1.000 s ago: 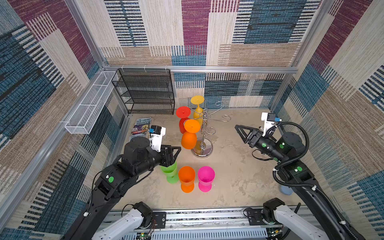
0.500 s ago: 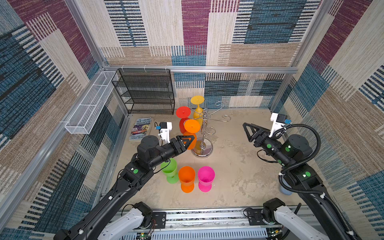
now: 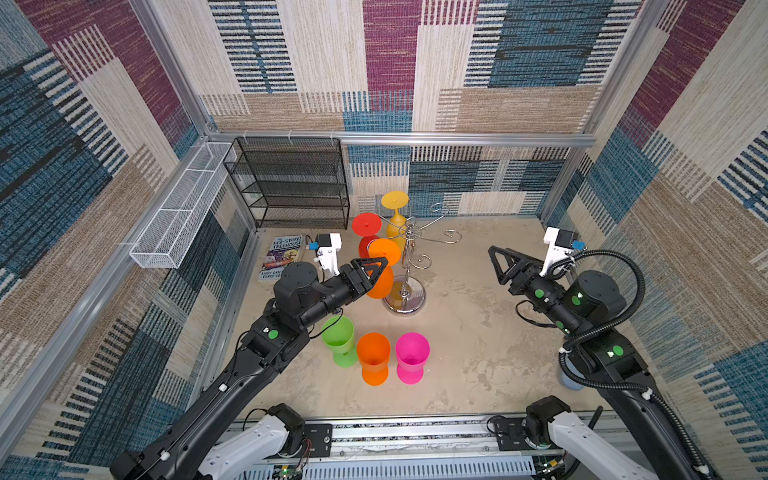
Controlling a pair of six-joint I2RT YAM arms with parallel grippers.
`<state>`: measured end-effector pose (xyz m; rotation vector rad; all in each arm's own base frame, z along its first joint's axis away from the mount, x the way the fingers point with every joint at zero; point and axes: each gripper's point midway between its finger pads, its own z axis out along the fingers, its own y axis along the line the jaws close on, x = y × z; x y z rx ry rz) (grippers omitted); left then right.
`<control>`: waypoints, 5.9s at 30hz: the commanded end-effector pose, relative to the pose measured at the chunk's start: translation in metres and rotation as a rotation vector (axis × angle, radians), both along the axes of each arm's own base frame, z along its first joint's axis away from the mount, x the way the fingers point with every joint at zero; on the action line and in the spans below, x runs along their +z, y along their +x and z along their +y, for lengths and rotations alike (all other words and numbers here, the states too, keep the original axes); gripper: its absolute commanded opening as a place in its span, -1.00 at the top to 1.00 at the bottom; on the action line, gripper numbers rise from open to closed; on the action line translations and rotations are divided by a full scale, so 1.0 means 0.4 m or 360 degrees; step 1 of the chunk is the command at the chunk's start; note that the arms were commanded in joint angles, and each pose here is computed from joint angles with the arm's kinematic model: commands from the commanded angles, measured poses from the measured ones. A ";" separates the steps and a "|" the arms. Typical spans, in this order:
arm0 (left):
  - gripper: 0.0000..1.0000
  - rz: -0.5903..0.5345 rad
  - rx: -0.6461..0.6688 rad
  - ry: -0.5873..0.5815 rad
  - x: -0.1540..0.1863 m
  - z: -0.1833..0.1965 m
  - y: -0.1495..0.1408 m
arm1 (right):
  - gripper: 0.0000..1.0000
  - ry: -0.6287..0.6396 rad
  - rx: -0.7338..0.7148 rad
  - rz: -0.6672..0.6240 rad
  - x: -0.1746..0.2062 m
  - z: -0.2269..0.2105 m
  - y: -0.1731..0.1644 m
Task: Take the wine glass off the wine glass rack
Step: Pick up the wine glass from the wine glass rack.
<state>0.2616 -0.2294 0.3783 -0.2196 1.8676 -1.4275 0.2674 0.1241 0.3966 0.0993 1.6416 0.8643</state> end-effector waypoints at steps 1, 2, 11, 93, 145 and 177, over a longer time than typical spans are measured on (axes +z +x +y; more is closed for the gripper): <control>-0.06 0.0013 0.0010 -0.0018 0.009 0.007 -0.005 | -0.36 -0.0015 -0.0012 -0.0017 0.001 -0.003 0.001; -0.05 0.0012 0.0019 -0.0017 0.008 0.010 -0.005 | -0.36 -0.0017 -0.0016 -0.0014 -0.002 -0.004 0.002; -0.05 0.0036 0.0017 0.0015 -0.010 -0.005 0.021 | -0.37 -0.0009 -0.0009 -0.0016 -0.009 0.001 0.010; 1.00 0.0131 0.0123 -0.0032 0.006 0.030 0.074 | -0.40 -0.0037 -0.0055 -0.0002 -0.029 -0.012 0.011; 1.00 0.0337 0.0057 -0.0242 0.023 0.021 0.138 | -0.40 -0.0034 -0.0055 0.0008 -0.037 -0.014 0.012; 1.00 0.0350 -0.0209 -0.0223 0.028 -0.007 -0.051 | -0.41 0.0021 -0.0005 0.0037 -0.030 -0.002 0.008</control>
